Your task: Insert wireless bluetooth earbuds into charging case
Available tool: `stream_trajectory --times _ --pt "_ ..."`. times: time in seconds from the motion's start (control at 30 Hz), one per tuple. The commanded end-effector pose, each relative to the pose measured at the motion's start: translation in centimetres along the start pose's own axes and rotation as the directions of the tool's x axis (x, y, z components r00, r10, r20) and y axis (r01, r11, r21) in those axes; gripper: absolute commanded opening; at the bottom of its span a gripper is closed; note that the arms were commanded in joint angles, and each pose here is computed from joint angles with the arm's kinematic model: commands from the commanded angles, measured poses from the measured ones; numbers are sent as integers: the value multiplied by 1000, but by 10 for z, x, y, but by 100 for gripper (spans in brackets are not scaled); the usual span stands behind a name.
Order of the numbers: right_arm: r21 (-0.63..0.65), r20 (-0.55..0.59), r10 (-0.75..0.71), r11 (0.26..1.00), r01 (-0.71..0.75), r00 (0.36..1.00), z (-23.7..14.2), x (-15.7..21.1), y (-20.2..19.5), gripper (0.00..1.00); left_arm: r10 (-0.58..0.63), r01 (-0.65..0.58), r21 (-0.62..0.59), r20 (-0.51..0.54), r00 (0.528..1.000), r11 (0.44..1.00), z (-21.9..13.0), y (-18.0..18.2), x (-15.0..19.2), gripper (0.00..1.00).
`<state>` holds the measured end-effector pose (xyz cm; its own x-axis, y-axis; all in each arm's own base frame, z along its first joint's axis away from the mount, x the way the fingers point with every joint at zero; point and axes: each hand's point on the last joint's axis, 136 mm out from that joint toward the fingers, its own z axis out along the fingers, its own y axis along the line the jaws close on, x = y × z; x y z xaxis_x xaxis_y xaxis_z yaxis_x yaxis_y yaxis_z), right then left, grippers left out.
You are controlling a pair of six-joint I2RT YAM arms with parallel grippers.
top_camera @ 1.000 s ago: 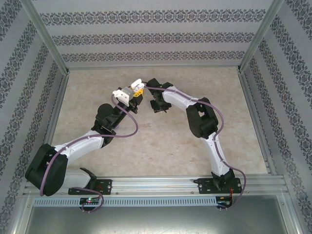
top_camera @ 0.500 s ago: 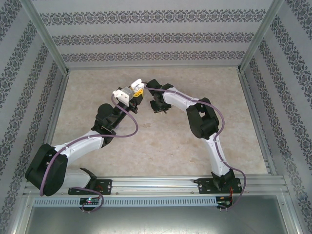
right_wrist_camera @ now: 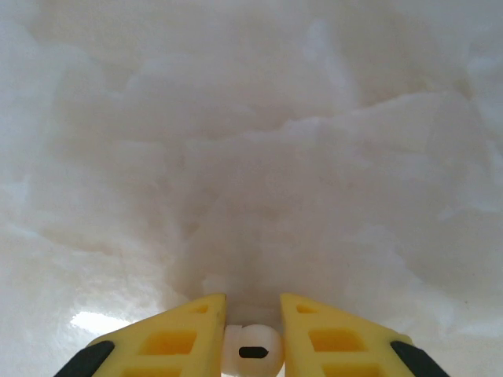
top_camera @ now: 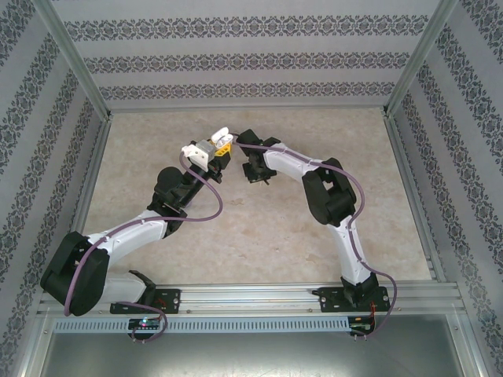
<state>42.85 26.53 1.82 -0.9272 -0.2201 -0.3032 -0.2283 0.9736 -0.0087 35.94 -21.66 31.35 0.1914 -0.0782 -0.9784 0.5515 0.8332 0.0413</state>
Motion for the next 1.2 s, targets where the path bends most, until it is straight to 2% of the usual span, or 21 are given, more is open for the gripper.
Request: stream_trajectory --times 0.0,0.33,0.6,0.9,1.17 --pt "14 11 26 1000 -26 1000 -19 5 -7 22 12 -12 2 93 996 1000 1 3 -31 0" --pt "-35 133 72 997 -68 988 -70 -12 -18 22 19 -19 7 95 995 1000 1 2 -33 0" --pt "-100 320 109 992 -81 941 -155 -35 -30 23 28 -30 22 94 995 999 2 0 -34 0" --pt "-212 560 165 976 -52 812 -273 -53 -37 24 35 -42 83 86 996 996 1 -11 -28 0" --pt "-301 725 215 953 21 654 -362 -51 -39 25 25 -44 248 76 997 968 7 -38 -27 0"
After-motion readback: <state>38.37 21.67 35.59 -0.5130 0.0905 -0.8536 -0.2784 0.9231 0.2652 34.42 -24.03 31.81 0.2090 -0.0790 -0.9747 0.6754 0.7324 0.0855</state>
